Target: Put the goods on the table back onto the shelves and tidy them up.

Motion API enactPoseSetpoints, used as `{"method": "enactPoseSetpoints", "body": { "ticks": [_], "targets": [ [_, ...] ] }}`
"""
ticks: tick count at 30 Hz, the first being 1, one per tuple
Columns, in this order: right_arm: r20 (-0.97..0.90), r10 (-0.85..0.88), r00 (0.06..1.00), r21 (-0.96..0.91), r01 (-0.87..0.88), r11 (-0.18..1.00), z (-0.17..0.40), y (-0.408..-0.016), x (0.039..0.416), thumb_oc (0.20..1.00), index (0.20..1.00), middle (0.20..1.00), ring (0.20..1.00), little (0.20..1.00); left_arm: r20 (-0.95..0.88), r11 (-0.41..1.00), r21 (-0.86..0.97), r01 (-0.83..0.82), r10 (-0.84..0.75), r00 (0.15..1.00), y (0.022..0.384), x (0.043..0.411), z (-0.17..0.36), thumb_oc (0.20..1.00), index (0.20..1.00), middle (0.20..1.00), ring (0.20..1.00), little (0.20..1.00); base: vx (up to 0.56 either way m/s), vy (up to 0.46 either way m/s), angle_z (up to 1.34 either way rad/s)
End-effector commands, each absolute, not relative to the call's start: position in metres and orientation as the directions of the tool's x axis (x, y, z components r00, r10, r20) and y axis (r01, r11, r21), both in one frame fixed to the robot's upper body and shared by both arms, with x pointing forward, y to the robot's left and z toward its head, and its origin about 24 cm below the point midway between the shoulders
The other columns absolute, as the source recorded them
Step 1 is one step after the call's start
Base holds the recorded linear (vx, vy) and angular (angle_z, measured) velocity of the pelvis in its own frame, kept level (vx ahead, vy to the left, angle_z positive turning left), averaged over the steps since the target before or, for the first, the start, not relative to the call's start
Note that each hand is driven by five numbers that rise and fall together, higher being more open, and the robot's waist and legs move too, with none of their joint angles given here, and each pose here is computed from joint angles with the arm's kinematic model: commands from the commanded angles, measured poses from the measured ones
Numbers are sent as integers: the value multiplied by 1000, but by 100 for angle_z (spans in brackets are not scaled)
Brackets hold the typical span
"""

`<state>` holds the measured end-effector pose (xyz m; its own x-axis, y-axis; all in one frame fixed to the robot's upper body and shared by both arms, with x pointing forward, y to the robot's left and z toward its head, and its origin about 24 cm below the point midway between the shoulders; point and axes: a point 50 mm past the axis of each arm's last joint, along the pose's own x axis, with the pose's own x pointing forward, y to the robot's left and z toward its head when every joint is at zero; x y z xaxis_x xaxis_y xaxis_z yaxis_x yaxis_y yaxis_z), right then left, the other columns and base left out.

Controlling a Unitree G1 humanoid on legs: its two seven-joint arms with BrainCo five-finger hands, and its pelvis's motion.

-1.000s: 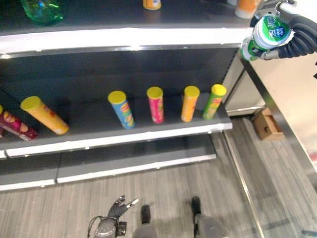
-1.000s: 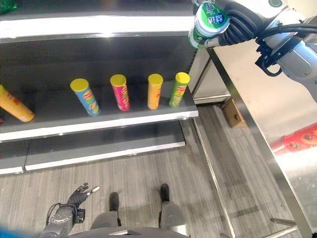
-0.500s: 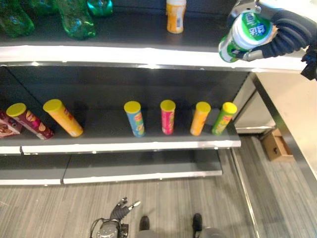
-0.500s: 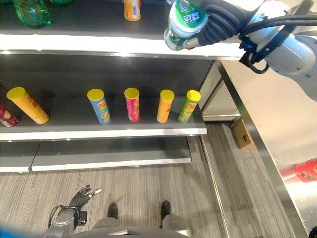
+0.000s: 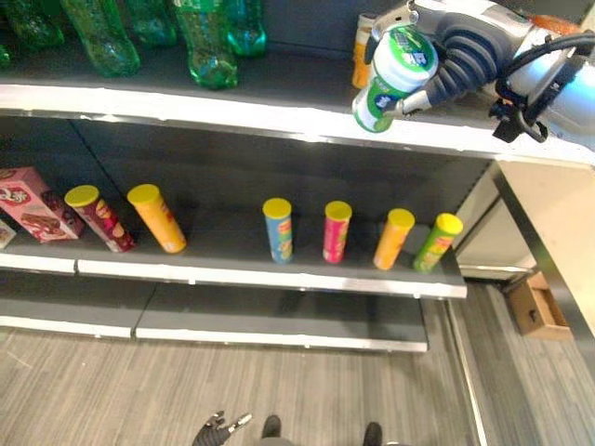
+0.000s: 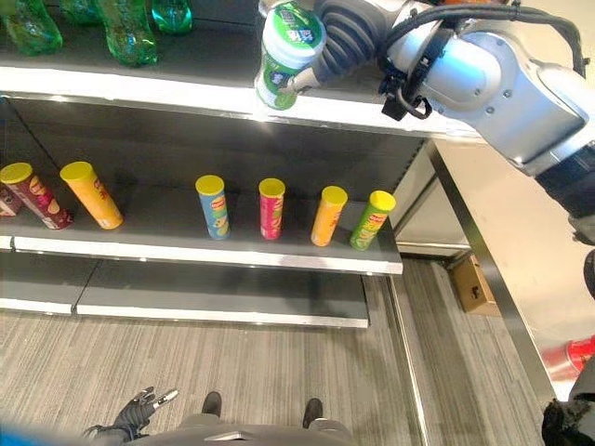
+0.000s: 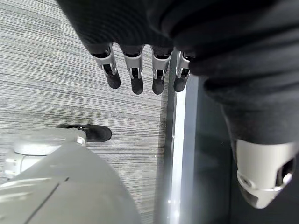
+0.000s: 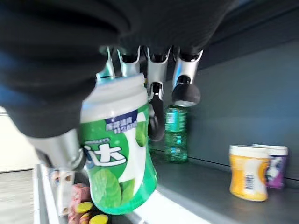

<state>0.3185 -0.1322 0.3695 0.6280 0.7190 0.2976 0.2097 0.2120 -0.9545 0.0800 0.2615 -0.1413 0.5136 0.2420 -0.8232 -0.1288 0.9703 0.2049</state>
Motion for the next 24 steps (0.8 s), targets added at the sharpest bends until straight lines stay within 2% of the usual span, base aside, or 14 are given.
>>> {"method": "enactPoseSetpoints", "body": {
  "ticks": [1,10,11,14,18,24],
  "targets": [
    [407,650,642,-912,325,249,419,-145,309,200,200,200,200,200,-764,955,274,-110,285,579,289,111,-125,1000,1000,1000,1000,1000,1,-12,7],
    [383,557,737,-923,327,203,412,-154,336,200,200,200,200,200,-771,955,271,-121,291,566,290,110,-126,1000,1000,1000,1000,1000,0,-22,9],
    [368,566,738,-930,301,213,403,-153,338,200,200,200,200,200,-753,950,297,-93,293,590,286,114,-126,1000,1000,1000,1000,1000,-16,-23,15],
    [375,564,736,-927,310,212,408,-151,338,200,200,200,200,200,-782,958,281,-61,265,564,290,107,-128,1000,1000,1000,1000,1000,-16,-9,14],
    [328,508,797,-943,309,125,401,-159,350,200,200,200,200,200,-789,957,282,-71,273,551,292,105,-128,1000,1000,1000,1000,1000,-20,-12,9],
    [316,428,847,-947,306,93,394,-174,361,200,200,200,200,200,-790,959,276,-65,265,553,292,105,-127,1000,1000,1000,1000,1000,8,-13,9]
  ]
}}
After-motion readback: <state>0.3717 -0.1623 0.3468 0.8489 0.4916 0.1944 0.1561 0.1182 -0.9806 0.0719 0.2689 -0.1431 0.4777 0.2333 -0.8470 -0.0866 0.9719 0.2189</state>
